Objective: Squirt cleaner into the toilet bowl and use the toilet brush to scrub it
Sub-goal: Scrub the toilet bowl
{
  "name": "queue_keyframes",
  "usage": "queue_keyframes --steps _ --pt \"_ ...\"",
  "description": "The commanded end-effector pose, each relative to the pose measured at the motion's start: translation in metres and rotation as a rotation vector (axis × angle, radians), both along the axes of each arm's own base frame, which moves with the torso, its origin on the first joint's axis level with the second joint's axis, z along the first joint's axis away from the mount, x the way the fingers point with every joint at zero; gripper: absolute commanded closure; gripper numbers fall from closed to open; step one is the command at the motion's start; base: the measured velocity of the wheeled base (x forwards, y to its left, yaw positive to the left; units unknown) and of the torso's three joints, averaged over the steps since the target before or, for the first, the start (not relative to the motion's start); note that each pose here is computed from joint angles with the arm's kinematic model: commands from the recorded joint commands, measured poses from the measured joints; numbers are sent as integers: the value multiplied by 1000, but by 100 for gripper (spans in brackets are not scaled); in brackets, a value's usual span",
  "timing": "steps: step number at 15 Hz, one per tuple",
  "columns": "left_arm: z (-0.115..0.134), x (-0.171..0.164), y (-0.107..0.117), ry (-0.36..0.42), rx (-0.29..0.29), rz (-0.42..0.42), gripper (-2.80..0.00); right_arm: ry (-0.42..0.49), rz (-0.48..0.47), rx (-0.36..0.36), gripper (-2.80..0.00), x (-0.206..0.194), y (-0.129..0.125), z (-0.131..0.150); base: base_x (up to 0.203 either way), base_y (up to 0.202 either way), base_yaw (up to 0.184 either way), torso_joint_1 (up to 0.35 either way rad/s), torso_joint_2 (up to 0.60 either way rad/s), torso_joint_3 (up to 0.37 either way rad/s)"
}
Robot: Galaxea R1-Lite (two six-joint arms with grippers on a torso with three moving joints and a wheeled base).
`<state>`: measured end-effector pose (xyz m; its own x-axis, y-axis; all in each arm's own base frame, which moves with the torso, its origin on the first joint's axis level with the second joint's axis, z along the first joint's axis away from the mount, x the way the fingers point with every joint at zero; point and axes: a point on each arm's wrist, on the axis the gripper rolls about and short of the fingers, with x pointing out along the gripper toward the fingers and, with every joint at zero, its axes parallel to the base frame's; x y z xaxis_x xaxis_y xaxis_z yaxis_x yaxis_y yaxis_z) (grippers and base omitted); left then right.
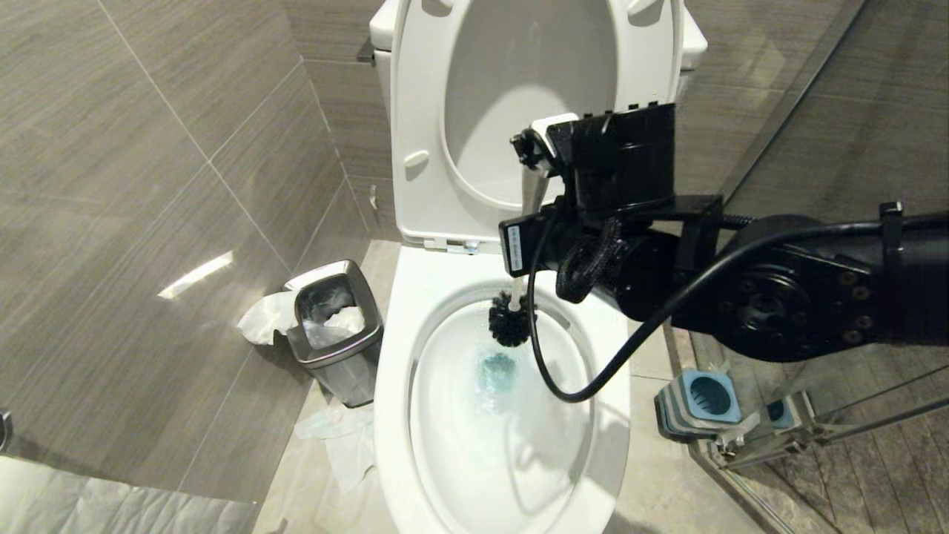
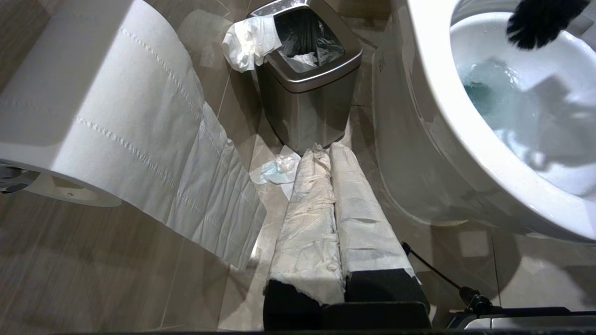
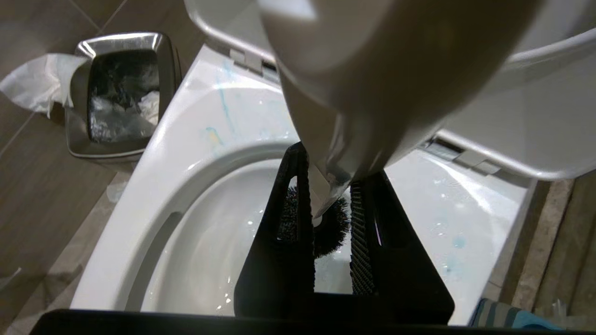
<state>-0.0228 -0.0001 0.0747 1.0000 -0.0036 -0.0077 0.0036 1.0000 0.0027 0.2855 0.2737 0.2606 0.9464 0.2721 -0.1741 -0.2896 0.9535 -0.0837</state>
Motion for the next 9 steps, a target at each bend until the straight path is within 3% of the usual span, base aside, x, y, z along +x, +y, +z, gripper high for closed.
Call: queue_keyframes --steps 1,6,9 --pt "-1 0 0 3 0 0 0 46 -2 -33 0 10 13 -26 0 0 0 0 0 0" --pt "-1 0 0 3 0 1 0 184 -16 -71 0 23 37 -95 0 0 0 0 0 0" --pt "-1 0 0 3 0 0 0 184 -30 -77 0 22 44 -101 0 0 0 0 0 0"
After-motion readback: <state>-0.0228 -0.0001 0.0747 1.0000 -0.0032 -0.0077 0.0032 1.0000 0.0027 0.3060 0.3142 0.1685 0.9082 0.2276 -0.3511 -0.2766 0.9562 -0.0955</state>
